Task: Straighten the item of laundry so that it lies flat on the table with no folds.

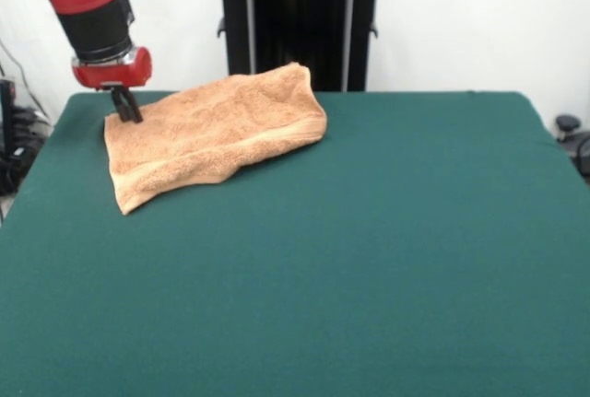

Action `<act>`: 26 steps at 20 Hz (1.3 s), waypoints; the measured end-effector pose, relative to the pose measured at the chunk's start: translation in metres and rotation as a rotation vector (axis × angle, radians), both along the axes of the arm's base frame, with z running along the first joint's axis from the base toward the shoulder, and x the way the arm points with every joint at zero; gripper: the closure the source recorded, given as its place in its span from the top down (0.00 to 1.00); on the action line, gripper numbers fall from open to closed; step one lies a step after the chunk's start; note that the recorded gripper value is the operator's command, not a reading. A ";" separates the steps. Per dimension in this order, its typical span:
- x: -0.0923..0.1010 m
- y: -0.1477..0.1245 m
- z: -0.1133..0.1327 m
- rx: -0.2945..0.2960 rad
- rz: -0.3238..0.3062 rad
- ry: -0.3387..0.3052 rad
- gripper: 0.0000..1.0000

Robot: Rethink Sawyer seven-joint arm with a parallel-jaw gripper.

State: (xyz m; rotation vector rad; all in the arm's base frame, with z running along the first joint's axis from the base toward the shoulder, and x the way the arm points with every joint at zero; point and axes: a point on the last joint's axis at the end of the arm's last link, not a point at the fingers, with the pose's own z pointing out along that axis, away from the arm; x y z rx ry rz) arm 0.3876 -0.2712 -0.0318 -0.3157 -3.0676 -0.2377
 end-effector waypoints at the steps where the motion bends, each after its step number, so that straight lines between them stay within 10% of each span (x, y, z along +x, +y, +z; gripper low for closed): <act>1: 0.000 0.000 0.000 0.000 0.000 0.000 0.00; 26: 0.000 -0.024 0.000 0.005 0.063 0.075 0.00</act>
